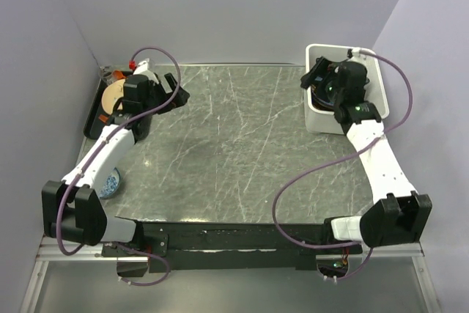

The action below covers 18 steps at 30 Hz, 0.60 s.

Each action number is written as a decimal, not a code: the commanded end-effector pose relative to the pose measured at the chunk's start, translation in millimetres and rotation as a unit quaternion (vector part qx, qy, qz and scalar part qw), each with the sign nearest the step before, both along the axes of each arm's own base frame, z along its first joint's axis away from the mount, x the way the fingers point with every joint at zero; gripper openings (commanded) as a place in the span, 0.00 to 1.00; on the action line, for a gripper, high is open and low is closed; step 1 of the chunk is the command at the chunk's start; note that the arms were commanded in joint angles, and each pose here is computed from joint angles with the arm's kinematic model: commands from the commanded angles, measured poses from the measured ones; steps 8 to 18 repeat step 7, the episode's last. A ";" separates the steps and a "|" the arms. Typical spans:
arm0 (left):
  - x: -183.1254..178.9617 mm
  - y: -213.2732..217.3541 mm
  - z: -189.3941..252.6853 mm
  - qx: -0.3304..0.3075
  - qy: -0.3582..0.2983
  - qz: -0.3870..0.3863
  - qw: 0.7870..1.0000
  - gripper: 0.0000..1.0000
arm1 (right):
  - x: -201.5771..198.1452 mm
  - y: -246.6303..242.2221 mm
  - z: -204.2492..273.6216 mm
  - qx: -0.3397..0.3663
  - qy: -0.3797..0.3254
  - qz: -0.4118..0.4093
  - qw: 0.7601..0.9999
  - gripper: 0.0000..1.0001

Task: Place the plates into the plastic bin on the countertop
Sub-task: Reset both arms

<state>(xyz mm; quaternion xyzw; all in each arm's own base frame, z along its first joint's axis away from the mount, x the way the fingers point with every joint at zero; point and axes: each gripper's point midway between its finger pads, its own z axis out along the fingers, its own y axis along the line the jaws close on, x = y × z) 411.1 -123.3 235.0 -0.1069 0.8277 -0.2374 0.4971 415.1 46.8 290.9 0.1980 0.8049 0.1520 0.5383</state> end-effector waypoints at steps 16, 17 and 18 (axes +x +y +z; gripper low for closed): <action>-9.6 7.9 15.5 0.024 -0.055 0.010 0.998 0.99 | -58.6 -11.7 -74.9 -0.076 0.020 -0.042 0.996 1.00; -9.6 7.9 15.5 0.024 -0.055 0.010 0.998 0.99 | -58.6 -11.7 -74.9 -0.076 0.020 -0.042 0.996 1.00; -9.6 7.9 15.5 0.024 -0.055 0.010 0.998 0.99 | -58.6 -11.7 -74.9 -0.076 0.020 -0.042 0.996 1.00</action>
